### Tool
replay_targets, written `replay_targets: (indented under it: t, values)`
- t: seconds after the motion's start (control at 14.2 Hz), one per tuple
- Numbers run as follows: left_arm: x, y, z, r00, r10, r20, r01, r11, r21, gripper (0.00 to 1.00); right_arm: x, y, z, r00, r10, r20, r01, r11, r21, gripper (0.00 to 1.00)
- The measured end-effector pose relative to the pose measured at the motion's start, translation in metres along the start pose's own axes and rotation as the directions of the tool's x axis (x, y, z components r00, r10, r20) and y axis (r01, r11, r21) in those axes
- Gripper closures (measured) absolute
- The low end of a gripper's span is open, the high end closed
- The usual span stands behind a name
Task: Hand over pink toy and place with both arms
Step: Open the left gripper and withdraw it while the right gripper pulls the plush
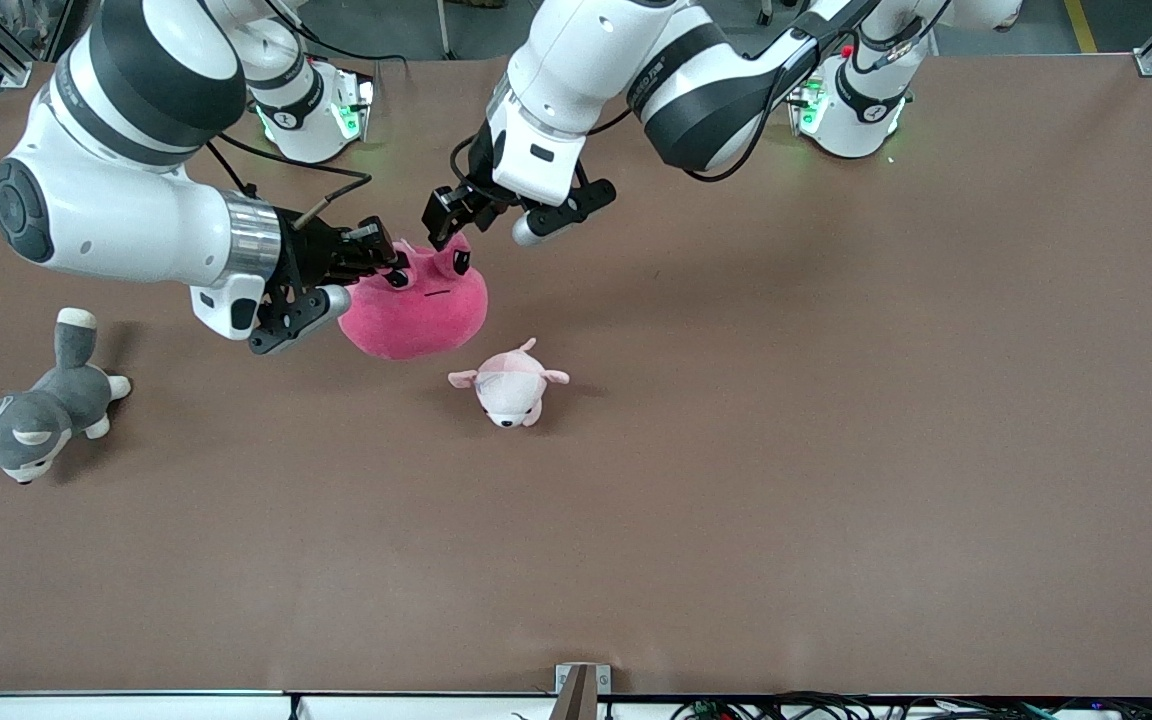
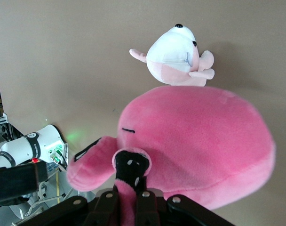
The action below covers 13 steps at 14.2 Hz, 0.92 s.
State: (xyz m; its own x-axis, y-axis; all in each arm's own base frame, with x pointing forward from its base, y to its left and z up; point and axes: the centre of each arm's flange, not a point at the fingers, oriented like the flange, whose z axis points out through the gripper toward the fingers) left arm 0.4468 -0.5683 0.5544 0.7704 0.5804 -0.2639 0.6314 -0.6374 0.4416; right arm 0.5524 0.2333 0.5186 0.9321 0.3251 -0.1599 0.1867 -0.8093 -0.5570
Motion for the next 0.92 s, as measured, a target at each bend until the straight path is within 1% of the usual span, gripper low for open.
replay_targets:
  t: [0.07, 0.14, 0.21, 0.35, 0.49, 0.56, 0.63, 0.71, 0.78, 0.85, 0.92]
  values:
    - [0.005, -0.001, -0.005, 1.0, 0.005, -0.026, -0.004, 1.0, 0.019, 0.1, 0.0, 0.0, -0.001, 1.0, -0.001, -0.002, 0.001, 1.0, 0.0, 0.89]
    - [0.014, -0.003, -0.011, 0.998, 0.008, -0.061, -0.006, 0.999, 0.045, 0.01, -0.001, 0.0, -0.003, 1.0, 0.0, -0.006, 0.0, 1.0, -0.001, 0.89]
    - [0.024, -0.006, -0.018, 0.995, 0.011, -0.096, -0.004, 0.997, 0.076, 0.0, -0.001, 0.004, -0.007, 1.0, 0.006, -0.014, -0.006, 1.0, -0.003, 0.89]
    - [0.048, -0.013, -0.037, 0.987, 0.03, -0.156, -0.008, 0.991, 0.137, 0.0, -0.001, 0.029, -0.025, 0.998, 0.045, -0.044, -0.046, 0.999, -0.011, 0.89]
    - [0.079, -0.022, -0.062, 0.98, 0.07, -0.186, -0.029, 0.977, 0.213, 0.0, -0.003, 0.073, -0.052, 0.99, 0.11, -0.084, -0.113, 0.993, -0.031, 0.89]
    - [0.097, -0.028, -0.076, 0.975, 0.091, -0.201, -0.039, 0.968, 0.249, 0.0, -0.006, 0.097, -0.065, 0.985, 0.14, -0.104, -0.146, 0.988, -0.052, 0.89]
    - [0.117, -0.033, -0.09, 0.967, 0.117, -0.228, -0.051, 0.959, 0.277, 0.0, -0.01, 0.12, -0.077, 0.978, 0.17, -0.12, -0.18, 0.98, -0.08, 0.89]
    - [0.135, -0.037, -0.103, 0.954, 0.145, -0.263, -0.061, 0.951, 0.303, 0.0, -0.014, 0.142, -0.087, 0.971, 0.201, -0.132, -0.214, 0.972, -0.095, 0.89]
    - [0.15, -0.042, -0.113, 0.94, 0.176, -0.293, -0.071, 0.939, 0.335, 0.0, -0.016, 0.165, -0.094, 0.962, 0.235, -0.141, -0.25, 0.964, -0.094, 0.89]
    - [0.162, -0.048, -0.121, 0.928, 0.209, -0.309, -0.081, 0.922, 0.378, 0.0, -0.018, 0.189, -0.098, 0.952, 0.27, -0.146, -0.284, 0.955, -0.085, 0.89]
    - [0.172, -0.054, -0.127, 0.922, 0.24, -0.305, -0.096, 0.902, 0.421, 0.0, -0.019, 0.212, -0.099, 0.946, 0.291, -0.142, -0.303, 0.95, -0.076, 0.89]
